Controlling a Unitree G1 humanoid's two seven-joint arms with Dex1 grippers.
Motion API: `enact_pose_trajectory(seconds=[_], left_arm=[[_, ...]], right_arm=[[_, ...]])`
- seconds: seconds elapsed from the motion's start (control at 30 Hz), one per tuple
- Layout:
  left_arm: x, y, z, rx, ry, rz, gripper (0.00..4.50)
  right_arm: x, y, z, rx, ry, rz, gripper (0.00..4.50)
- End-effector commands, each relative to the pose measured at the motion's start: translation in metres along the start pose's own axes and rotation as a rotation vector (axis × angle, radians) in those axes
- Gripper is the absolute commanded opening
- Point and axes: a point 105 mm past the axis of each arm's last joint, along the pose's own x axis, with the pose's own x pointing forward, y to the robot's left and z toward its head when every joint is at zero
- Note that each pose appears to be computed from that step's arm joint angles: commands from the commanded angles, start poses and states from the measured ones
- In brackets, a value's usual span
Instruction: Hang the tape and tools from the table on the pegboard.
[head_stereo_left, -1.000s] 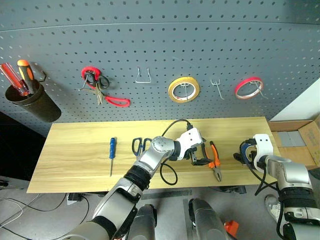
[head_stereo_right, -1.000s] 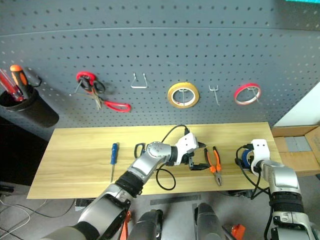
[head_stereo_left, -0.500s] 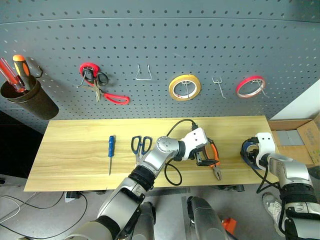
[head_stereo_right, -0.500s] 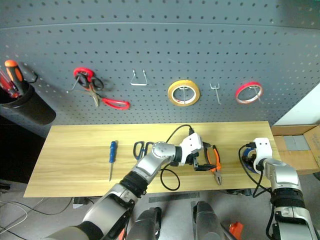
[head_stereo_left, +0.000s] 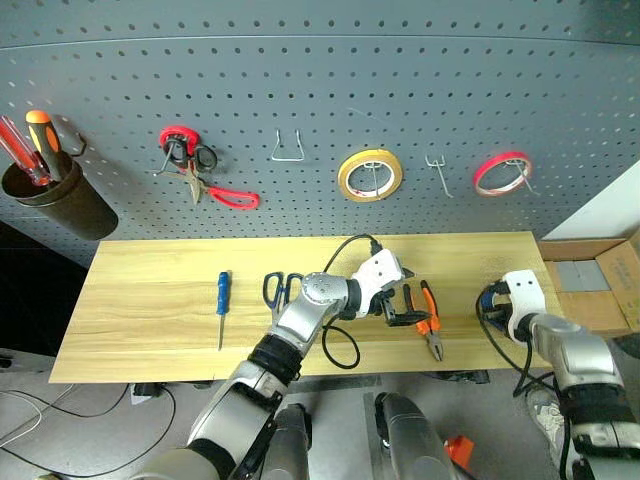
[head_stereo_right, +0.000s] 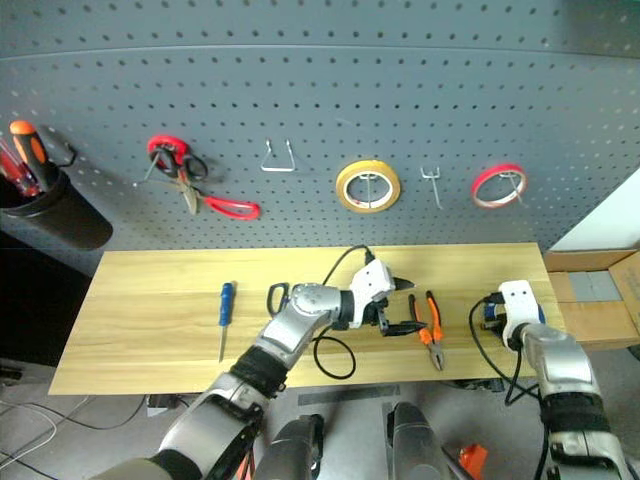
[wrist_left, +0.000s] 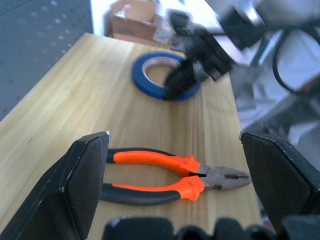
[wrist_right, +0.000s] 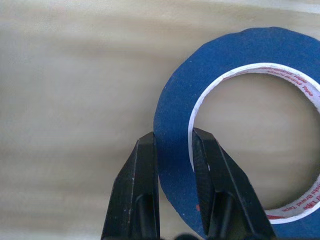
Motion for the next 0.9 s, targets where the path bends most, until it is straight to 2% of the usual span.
enact_pose_trajectory(seconds=[0.03, 0.13, 0.2, 0.47, 0.67, 0.9], left_arm=[[-0.019, 0.001, 0.016, -0.029, -0.077, 0.065, 4.5], [-0.048, -0.002, 0.022, -0.084, -0.11, 0.153, 4.5], [-0.064, -0.006, 0.03, -0.131, -0.143, 0.192, 4.5], [-0.112, -0.016, 0.049, -0.232, -0.186, 0.291, 4.5], [-0.119, -0.014, 0.051, -0.258, -0.19, 0.31, 4.5], [-0.11, 0.021, 0.048, -0.196, -0.173, 0.432, 4.5]], right_arm=[[-0.02, 0.02, 0.017, -0.127, -0.151, 0.015, 0.37], [-0.05, 0.049, 0.022, -0.331, -0.31, 0.041, 0.37], [-0.067, 0.06, 0.027, -0.389, -0.406, 0.033, 0.37], [-0.103, 0.075, 0.064, -0.772, -0.75, -0.11, 0.37], [-0.101, 0.093, 0.092, -0.903, -0.95, -0.106, 0.37], [-0.066, 0.093, 0.122, -0.911, -0.992, -0.032, 0.37]])
